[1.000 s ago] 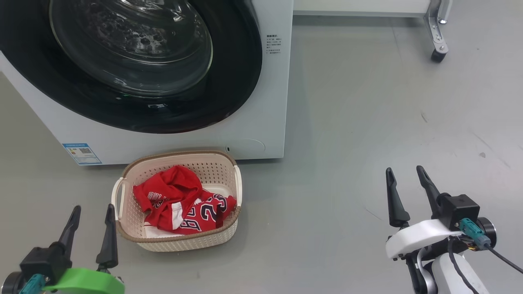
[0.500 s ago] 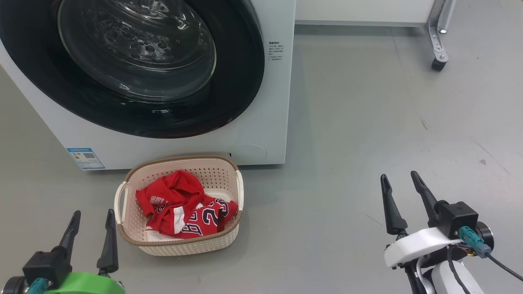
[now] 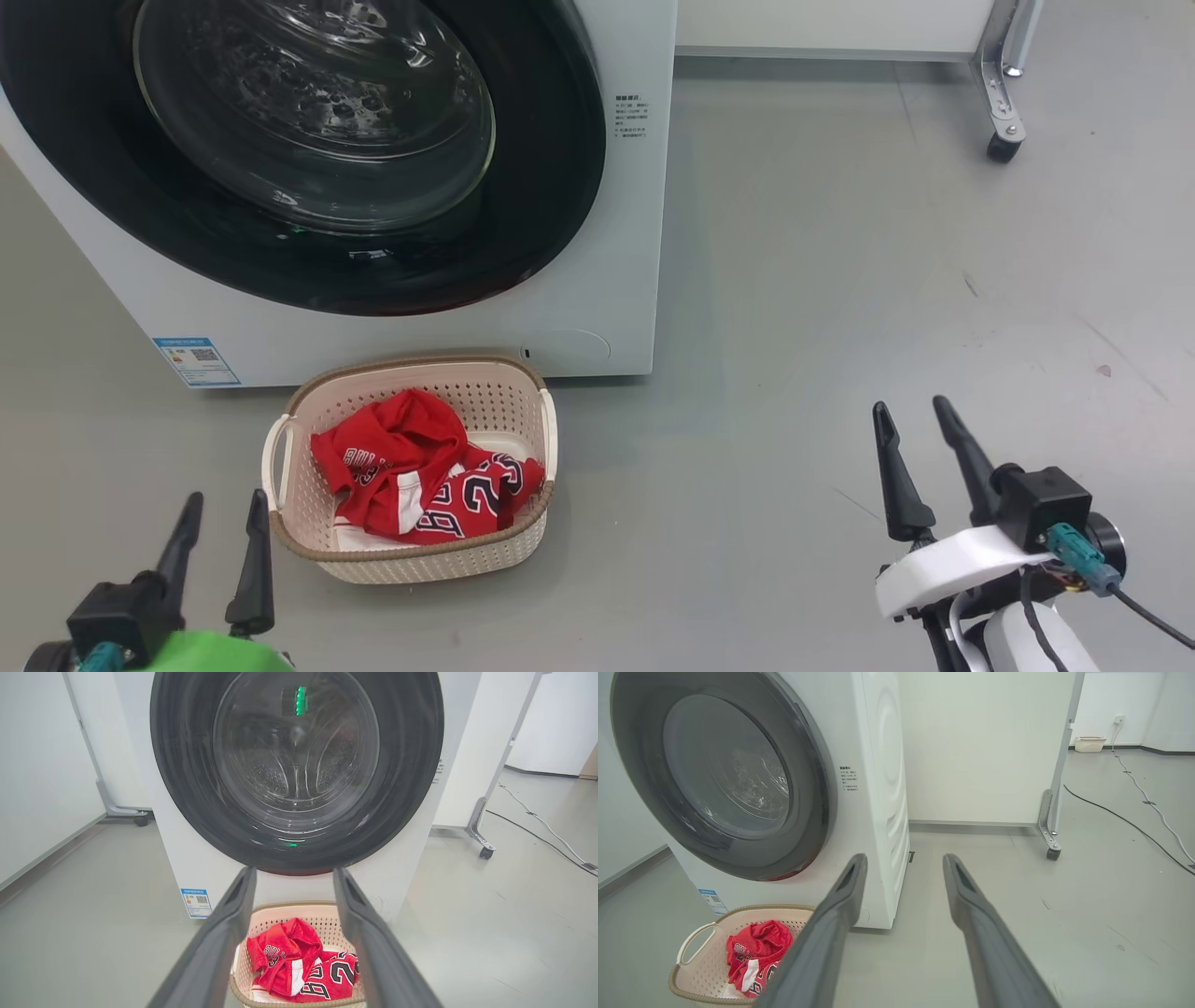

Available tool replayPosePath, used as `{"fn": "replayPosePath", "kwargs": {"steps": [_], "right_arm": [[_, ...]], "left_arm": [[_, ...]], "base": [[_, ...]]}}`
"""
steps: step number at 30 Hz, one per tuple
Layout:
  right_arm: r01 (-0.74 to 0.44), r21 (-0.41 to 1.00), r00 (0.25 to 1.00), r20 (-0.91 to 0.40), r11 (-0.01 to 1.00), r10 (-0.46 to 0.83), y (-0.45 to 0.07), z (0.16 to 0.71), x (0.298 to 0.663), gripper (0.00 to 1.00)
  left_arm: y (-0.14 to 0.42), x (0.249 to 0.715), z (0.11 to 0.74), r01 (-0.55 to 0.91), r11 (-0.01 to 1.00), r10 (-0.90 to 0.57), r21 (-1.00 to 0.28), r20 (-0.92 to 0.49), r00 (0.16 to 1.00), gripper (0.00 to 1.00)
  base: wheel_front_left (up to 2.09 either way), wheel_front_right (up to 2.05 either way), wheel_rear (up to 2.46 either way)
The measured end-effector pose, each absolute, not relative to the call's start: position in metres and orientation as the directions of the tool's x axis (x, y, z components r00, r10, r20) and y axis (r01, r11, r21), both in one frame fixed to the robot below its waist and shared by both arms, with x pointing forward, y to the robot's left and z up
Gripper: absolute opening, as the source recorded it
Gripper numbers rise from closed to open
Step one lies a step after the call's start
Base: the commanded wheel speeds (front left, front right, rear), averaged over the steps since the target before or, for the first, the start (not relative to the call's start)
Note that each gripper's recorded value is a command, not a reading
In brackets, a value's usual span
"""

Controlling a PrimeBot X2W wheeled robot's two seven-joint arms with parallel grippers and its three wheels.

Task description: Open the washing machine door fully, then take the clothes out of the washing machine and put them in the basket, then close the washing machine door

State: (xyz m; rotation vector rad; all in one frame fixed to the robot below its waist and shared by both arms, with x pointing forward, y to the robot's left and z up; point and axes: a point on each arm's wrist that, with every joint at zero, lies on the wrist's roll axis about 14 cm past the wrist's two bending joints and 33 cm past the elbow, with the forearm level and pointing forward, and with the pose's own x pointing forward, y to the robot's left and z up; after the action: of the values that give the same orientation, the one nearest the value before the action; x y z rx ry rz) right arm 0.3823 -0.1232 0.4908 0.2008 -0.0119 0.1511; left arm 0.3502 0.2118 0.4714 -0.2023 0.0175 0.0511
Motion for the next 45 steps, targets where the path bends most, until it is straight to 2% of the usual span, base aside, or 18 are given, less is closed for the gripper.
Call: {"fn": "replayPosePath", "kwargs": {"steps": [7,19,45], "right_arm": [[-0.125,0.22,0.987,-0.077,0.967,0.145,-0.121,0.458,0.366,0.0],[-0.05,0.372,0.99,-0.103,0.927,0.094,-0.134,0.456,0.366,0.0],[0.092,0.656,0.986,-0.167,0.749,0.025,-0.158,0.451,0.366,0.0]], "left_arm": [[0.201,0.342,0.447,-0.071,0.967,0.047,-0.243,-0.101,0.994,0.0],[0.211,0.342,0.436,-0.148,0.909,0.089,-0.389,-0.166,0.982,0.0],[0.21,0.349,0.436,-0.202,0.732,0.086,-0.651,-0.207,0.975,0.0]], "base": [[0.0,0.0,0.0],[0.0,0.0,0.0],[0.0,0.0,0.0]]}}
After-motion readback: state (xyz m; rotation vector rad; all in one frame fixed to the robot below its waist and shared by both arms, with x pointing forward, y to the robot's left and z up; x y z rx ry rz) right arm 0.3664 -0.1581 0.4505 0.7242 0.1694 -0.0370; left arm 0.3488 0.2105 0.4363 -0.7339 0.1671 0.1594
